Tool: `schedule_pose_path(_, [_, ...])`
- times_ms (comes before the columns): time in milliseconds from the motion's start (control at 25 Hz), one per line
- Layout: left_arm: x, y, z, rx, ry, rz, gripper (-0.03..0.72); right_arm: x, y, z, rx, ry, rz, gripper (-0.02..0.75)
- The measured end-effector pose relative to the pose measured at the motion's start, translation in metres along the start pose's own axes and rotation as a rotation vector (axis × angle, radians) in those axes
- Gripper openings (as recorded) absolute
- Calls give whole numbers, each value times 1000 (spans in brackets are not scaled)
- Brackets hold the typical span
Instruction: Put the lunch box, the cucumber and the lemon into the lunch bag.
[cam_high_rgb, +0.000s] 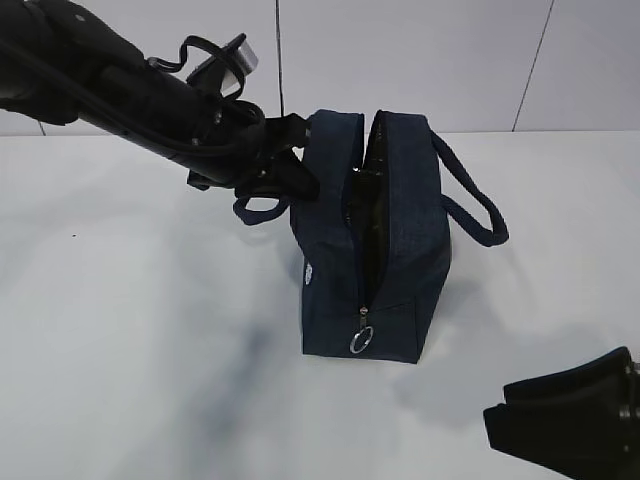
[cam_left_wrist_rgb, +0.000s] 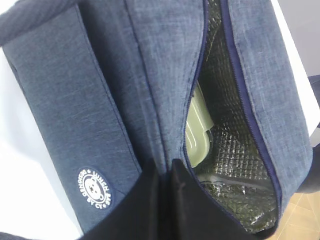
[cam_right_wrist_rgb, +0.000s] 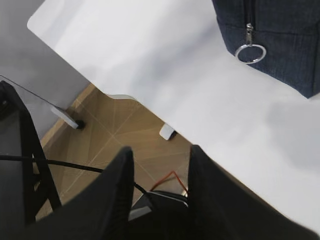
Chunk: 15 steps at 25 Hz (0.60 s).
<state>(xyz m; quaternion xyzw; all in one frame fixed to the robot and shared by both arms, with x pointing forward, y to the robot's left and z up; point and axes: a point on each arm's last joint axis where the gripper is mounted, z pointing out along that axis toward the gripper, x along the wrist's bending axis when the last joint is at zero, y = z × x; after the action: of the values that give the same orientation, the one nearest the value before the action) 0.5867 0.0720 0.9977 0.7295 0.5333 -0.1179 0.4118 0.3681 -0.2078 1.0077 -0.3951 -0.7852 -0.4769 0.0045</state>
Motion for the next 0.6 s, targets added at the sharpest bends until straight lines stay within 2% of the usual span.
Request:
schedule_pose_path(320, [0, 0, 0, 1, 1, 1, -1, -1, -14, 6, -84, 28, -73, 276])
schedule_pose_path(600, [0, 0, 0, 1, 1, 1, -1, 0, -16, 7, -105, 36, -131, 276])
